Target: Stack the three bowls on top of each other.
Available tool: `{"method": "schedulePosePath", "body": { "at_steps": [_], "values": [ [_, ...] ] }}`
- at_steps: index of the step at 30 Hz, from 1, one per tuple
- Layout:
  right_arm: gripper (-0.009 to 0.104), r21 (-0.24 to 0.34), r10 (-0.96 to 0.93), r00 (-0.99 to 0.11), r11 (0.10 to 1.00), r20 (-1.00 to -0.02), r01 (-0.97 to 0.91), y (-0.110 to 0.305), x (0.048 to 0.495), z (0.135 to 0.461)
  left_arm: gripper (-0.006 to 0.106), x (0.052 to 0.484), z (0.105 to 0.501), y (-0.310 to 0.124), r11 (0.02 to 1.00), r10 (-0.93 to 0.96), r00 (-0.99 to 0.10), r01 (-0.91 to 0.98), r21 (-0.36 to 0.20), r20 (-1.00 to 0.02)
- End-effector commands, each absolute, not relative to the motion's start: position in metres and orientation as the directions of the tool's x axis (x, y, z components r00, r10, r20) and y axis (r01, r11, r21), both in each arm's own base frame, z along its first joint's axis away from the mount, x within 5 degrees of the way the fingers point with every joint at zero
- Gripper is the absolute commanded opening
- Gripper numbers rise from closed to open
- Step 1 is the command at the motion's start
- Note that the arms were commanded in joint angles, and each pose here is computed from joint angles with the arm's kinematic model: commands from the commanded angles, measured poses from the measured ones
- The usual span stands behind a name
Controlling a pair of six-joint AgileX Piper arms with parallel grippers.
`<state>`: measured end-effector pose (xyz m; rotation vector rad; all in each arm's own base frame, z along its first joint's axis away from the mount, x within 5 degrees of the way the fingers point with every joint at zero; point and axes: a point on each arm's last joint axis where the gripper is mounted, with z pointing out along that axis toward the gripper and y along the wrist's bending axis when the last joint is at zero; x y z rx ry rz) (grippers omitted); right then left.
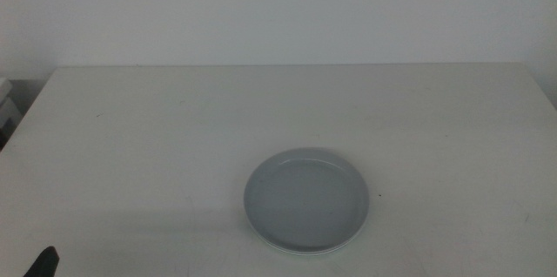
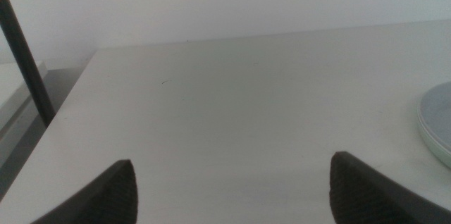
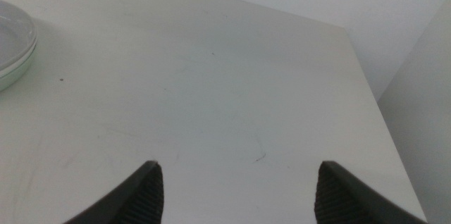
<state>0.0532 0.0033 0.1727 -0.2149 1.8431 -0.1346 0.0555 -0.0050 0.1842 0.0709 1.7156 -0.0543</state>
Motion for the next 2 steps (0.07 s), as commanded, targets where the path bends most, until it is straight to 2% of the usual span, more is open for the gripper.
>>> {"method": "schedulePosePath", "body": {
  "at_steps": [1, 2],
  "values": [
    [0.054, -0.229, -0.234, -0.177, 0.972, -0.956, -0.048, 0.0021, 0.053, 0.1819, 0.105, 0.0551, 0.1927, -0.0046, 0.997, -0.011, -0.059, 0.073, -0.015, -0.998],
    [0.054, -0.229, -0.234, -0.177, 0.972, -0.956, -0.048, 0.0021, 0.053, 0.1819, 0.105, 0.055, 0.1927, -0.0046, 0.997, -0.011, -0.058, 0.073, -0.015, -0.998]
  ]
}}
